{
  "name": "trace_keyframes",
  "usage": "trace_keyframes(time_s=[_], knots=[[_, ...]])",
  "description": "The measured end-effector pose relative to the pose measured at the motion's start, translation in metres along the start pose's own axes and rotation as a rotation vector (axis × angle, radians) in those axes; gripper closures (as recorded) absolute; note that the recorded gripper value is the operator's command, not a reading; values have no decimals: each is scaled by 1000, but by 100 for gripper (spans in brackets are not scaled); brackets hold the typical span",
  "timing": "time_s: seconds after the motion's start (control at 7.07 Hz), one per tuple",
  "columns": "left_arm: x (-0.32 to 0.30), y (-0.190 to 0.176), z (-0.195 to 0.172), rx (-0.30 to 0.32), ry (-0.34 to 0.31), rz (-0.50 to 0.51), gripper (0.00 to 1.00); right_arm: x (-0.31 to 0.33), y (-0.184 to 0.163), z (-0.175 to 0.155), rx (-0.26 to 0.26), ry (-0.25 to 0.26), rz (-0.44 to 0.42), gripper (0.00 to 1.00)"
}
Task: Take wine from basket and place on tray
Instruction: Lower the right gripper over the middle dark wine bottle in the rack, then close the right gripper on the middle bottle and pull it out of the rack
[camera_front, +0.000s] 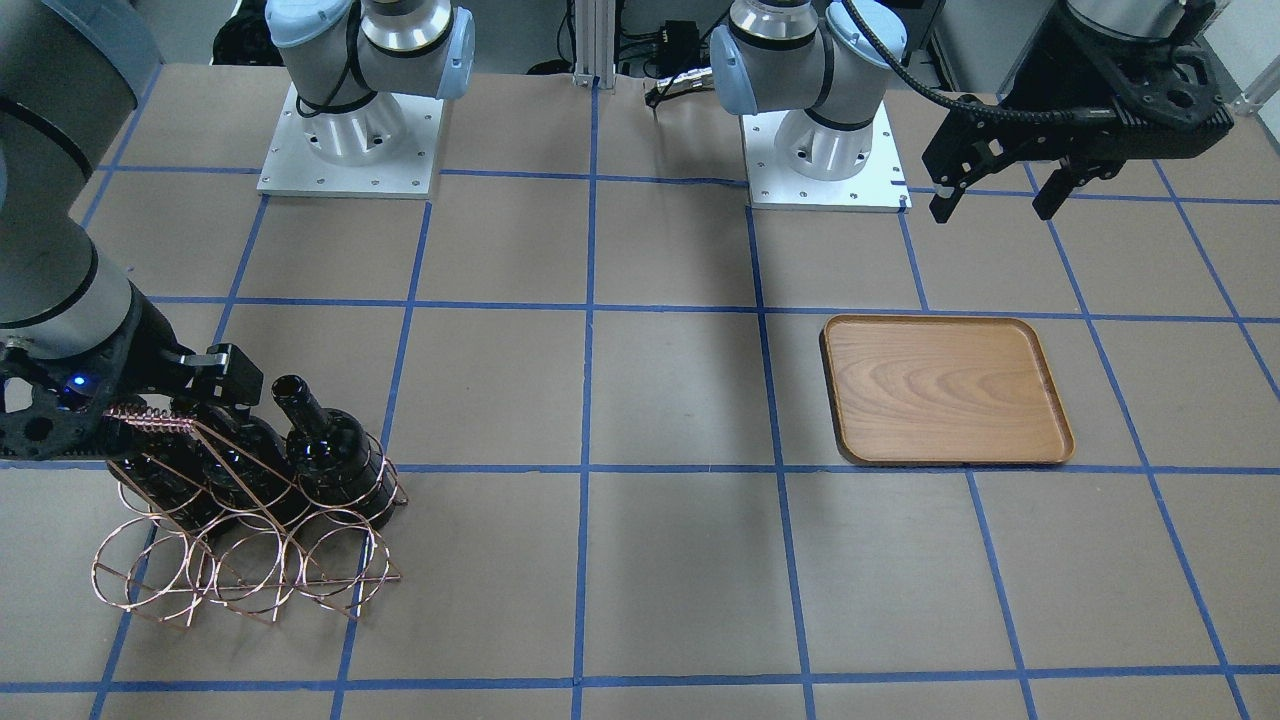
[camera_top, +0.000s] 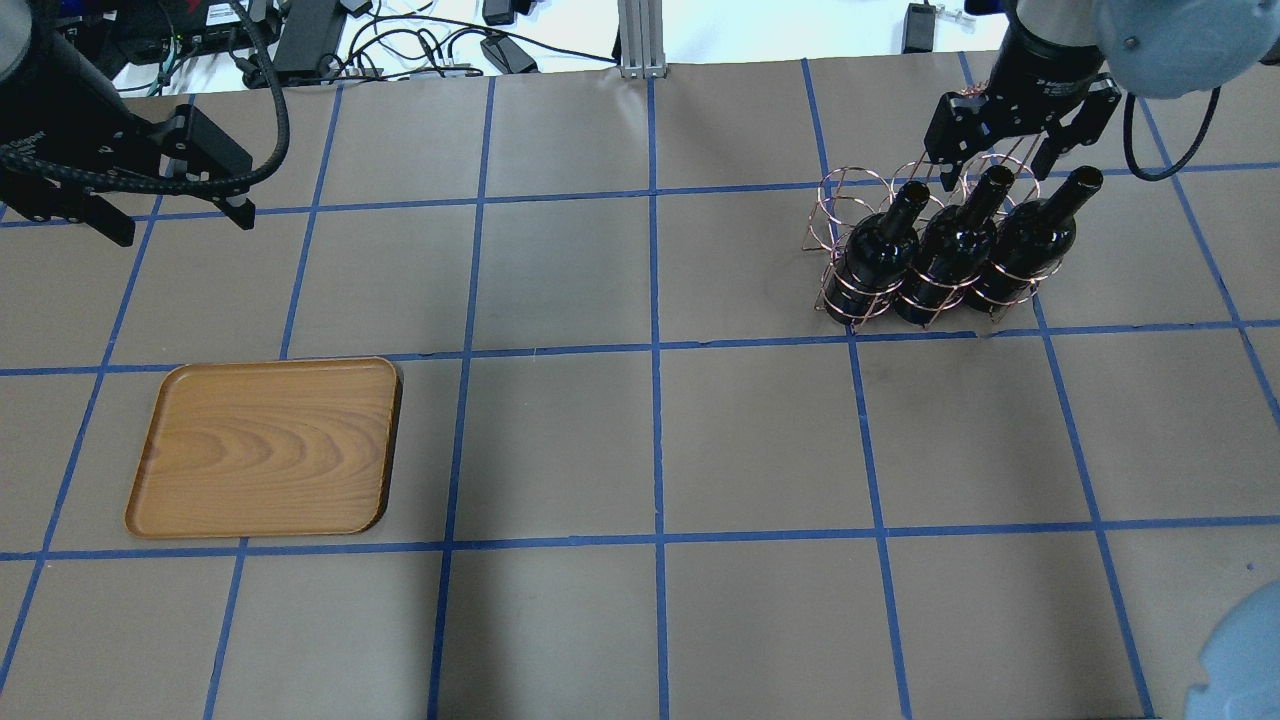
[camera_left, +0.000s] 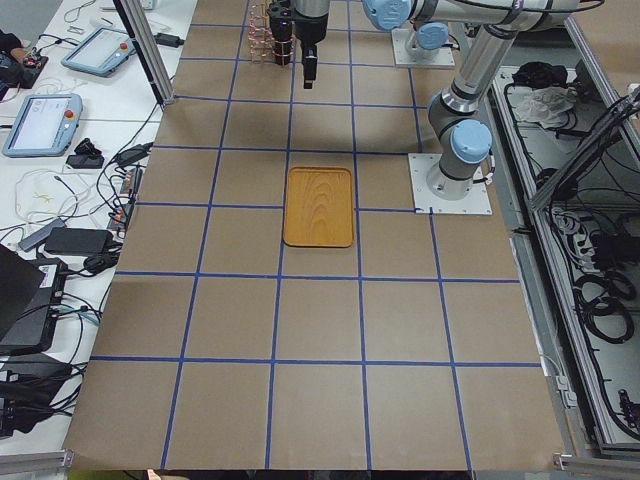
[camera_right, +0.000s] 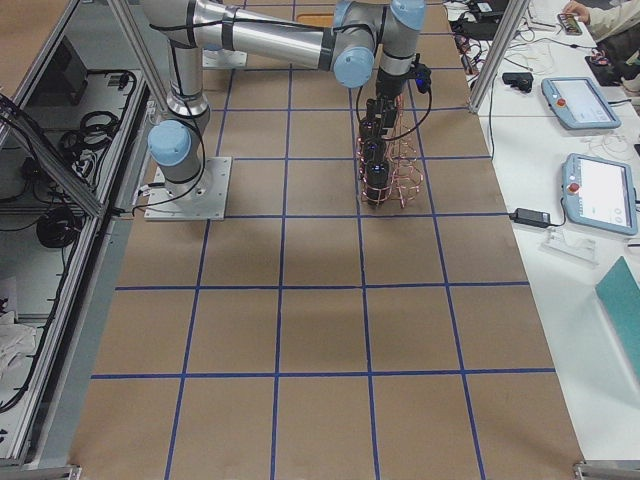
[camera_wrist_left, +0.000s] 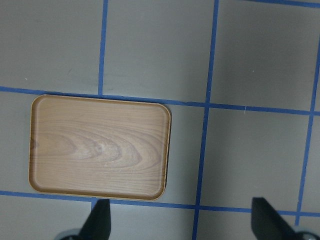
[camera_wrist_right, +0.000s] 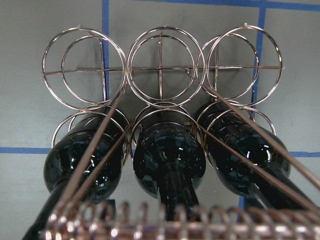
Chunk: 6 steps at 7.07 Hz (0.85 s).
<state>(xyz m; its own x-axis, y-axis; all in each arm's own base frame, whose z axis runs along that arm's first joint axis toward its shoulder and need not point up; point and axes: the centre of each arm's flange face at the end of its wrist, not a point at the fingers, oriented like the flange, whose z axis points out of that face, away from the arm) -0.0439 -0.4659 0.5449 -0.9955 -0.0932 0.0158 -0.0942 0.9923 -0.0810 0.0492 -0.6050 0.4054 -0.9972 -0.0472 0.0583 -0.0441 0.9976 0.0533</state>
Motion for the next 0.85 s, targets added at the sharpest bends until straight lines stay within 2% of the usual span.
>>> trace_keyframes(time_s=[0.14,0.42,0.71,0.85], knots=[[0,0,0,0,0,0,0,0,1,6,-12,-2,0,59],[0,0,0,0,0,0,0,0,3,10,-22,-5,0,72],[0,1,-1,1,0,1,0,0,2,10,-16,-3,-12,100],[0,1,-1,1,0,2,0,3,1,8,-10,-3,-28,100]])
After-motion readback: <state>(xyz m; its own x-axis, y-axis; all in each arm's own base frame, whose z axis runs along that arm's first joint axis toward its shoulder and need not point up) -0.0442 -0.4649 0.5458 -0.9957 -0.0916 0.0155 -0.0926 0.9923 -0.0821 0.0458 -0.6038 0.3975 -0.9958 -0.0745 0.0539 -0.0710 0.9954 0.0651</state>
